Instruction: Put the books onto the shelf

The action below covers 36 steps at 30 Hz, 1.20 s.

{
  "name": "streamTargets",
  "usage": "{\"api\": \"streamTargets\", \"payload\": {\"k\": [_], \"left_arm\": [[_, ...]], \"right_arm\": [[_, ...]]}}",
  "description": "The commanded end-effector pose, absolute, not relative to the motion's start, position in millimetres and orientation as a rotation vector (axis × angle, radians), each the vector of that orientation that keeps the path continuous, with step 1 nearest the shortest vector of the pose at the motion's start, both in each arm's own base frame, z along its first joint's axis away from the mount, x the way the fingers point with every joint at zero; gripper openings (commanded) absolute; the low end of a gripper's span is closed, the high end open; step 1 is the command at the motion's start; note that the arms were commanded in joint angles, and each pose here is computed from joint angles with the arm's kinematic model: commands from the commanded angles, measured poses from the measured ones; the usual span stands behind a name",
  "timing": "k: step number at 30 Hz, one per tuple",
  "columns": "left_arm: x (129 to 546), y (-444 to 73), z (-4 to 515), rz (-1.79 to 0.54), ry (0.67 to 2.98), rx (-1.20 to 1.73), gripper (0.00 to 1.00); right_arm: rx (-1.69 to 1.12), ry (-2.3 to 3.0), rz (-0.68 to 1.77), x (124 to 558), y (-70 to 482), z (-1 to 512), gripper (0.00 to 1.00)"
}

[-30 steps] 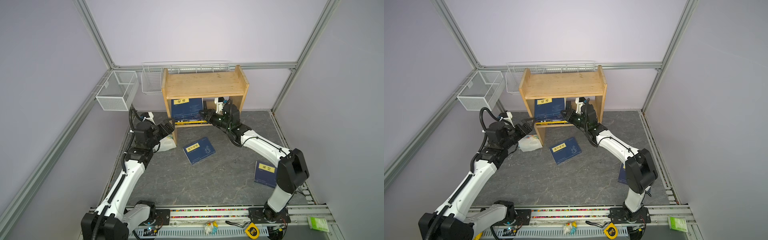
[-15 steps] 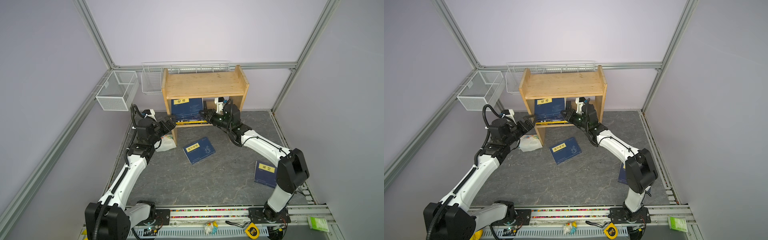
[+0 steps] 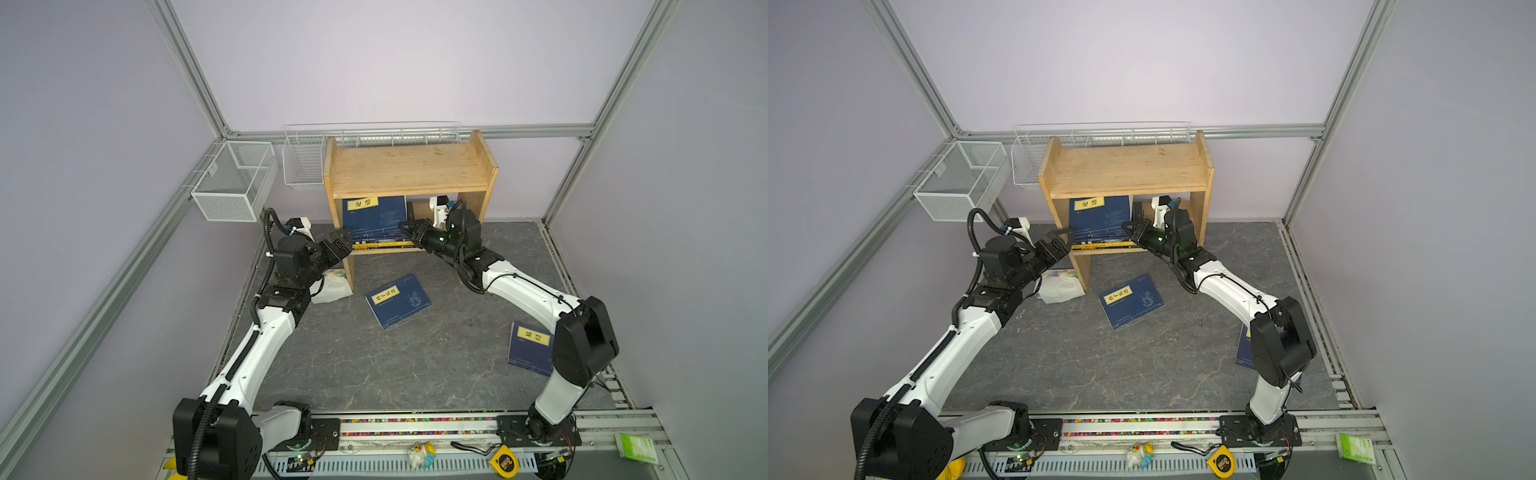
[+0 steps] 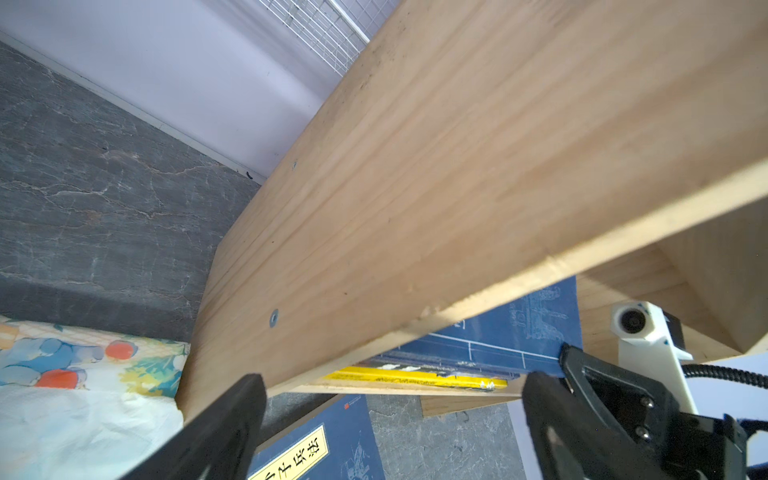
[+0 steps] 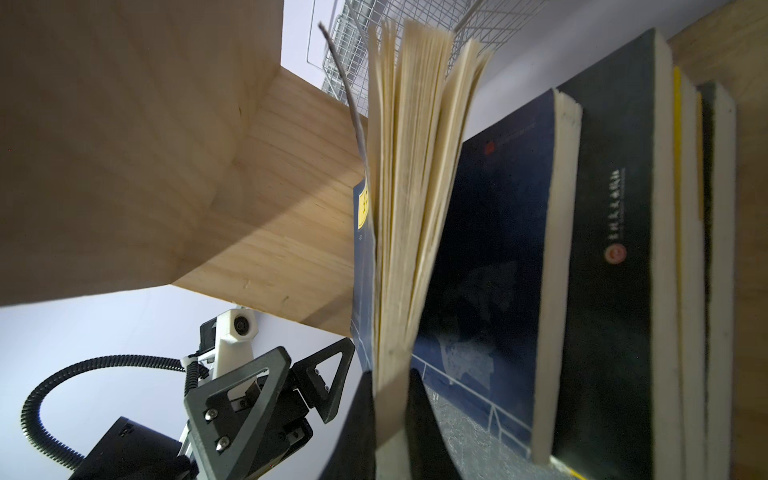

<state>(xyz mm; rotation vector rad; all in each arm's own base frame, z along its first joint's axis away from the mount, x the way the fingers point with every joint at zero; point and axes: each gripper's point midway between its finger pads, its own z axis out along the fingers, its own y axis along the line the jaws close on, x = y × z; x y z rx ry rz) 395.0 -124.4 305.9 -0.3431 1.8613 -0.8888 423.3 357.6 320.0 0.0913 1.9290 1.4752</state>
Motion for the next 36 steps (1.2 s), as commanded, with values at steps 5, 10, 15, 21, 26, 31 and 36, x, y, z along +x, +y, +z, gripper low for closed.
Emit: {"api": "streamTargets", "payload": {"k": [5,10,15,21,26,31,36], "left_arm": [[416.4,-119.2,310.0,-0.85,1.837,-0.369,0.97],[428.4,-121.6,300.5,-0.843,1.853,-0.372,0.97],[426.1,-112.2,272.3,-0.783,1.894,-0.433,0.96],[416.0,-97.8,232.2,-0.683,1.973,-0.517,0.95],[414.2,-93.2,218.2,-0.648,2.002,-0.542,0.95],[413.5,-92.6,210.9,-0.639,2.019,-0.551,0.95],[412.7,-91.8,213.5,-0.64,2.011,-0.553,0.95]], "right_arm": [[0.081,1.97,1.466,424.6,362.3,299.4,0.07],[0.085,1.986,1.462,426.1,363.6,293.2,0.07],[0.092,1.993,1.458,428.0,363.8,289.4,0.07],[0.094,2.003,1.454,427.6,364.5,287.0,0.07],[0.104,2.015,1.414,428.9,360.5,284.3,0.11],[0.095,2.025,1.282,431.1,346.7,289.5,0.23],[0.084,2.017,1.115,432.3,326.3,300.2,0.43]]}}
